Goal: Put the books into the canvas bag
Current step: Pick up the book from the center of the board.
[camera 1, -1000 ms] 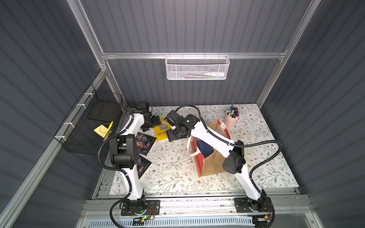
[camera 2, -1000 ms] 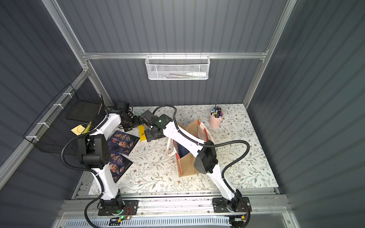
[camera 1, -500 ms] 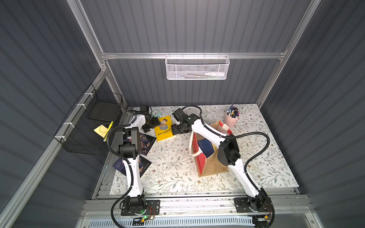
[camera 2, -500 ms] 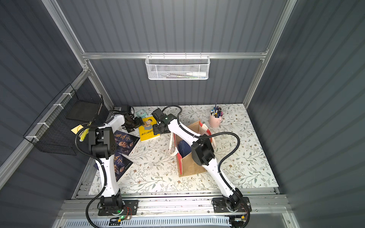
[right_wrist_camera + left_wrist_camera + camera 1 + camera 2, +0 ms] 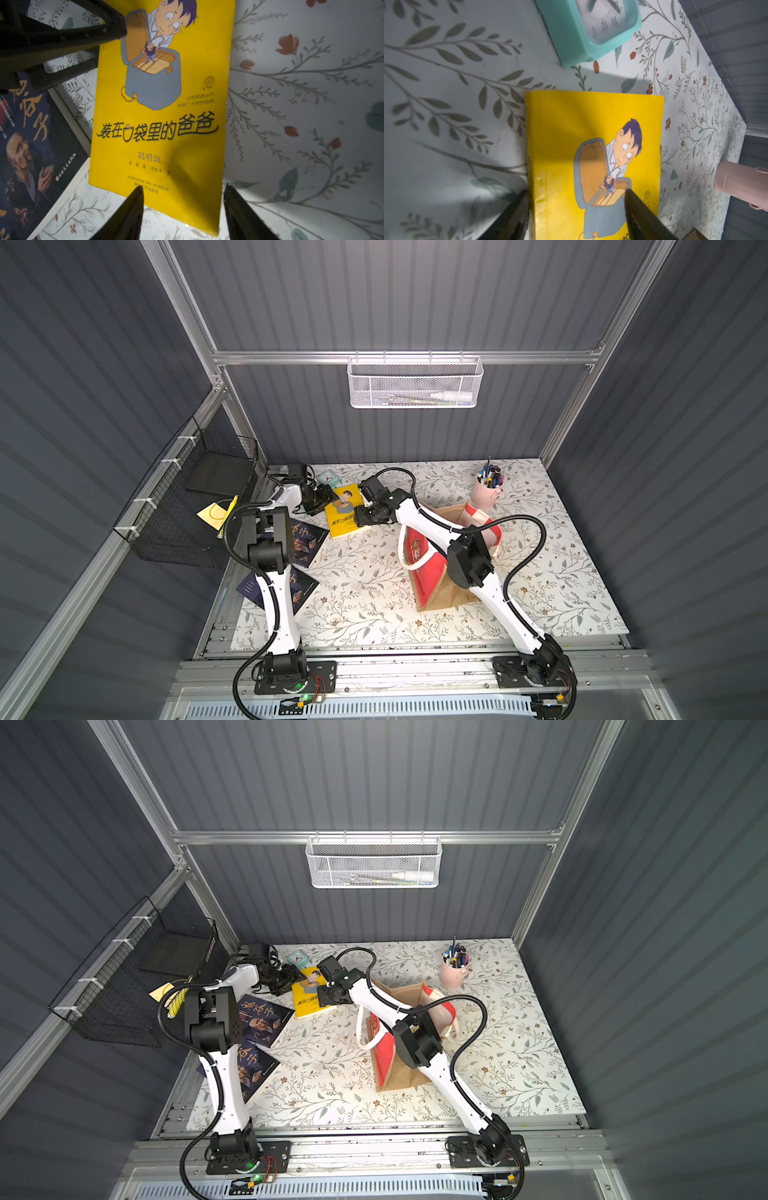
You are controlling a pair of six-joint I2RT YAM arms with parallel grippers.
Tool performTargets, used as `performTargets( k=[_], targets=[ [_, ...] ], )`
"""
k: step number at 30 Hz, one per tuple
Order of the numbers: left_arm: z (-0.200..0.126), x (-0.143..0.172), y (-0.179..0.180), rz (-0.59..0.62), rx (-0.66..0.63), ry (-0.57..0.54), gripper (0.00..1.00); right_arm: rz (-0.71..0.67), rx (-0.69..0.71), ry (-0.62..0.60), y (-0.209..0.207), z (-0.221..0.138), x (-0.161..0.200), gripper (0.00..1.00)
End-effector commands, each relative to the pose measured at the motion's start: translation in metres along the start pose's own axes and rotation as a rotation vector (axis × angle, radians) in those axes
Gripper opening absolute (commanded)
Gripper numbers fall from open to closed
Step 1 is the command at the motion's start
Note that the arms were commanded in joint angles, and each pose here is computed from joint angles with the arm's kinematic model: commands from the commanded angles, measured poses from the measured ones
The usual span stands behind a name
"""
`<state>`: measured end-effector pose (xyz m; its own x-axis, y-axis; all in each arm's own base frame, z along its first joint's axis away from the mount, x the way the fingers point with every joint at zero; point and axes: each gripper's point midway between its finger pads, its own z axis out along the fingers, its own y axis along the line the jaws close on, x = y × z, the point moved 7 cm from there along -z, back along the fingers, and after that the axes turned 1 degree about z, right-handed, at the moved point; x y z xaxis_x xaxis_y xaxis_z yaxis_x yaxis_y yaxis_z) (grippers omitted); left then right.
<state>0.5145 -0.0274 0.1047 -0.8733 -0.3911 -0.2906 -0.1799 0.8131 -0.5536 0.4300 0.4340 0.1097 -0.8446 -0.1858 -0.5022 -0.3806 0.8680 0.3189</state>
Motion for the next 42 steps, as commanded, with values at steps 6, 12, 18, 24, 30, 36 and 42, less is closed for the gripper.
performTargets(
  k=[6,12,18,24,30,36,42],
  targets=[
    [0.023,0.034,0.000,-0.021,0.084,0.150,0.68,0.046,0.003,0.058,-0.028,0.030,0.012,0.64],
    [0.019,0.047,-0.021,-0.036,0.253,0.169,0.65,0.072,-0.033,0.131,-0.029,0.023,0.025,0.53],
    [0.004,0.070,-0.052,-0.004,0.419,0.217,0.64,0.098,-0.021,0.170,-0.035,0.001,0.045,0.51],
    [-0.007,0.104,-0.067,-0.013,0.527,0.265,0.59,0.146,-0.018,0.216,-0.043,-0.012,0.072,0.51],
    [-0.020,0.118,-0.075,0.000,0.576,0.287,0.37,0.166,-0.031,0.245,-0.043,-0.020,0.080,0.50],
    [-0.043,0.118,-0.084,0.043,0.545,0.251,0.04,0.138,-0.015,0.220,-0.036,-0.043,0.073,0.50],
    [-0.095,0.110,-0.097,0.167,0.363,0.151,0.00,-0.021,0.043,0.112,0.002,-0.113,0.049,0.55]
  ],
)
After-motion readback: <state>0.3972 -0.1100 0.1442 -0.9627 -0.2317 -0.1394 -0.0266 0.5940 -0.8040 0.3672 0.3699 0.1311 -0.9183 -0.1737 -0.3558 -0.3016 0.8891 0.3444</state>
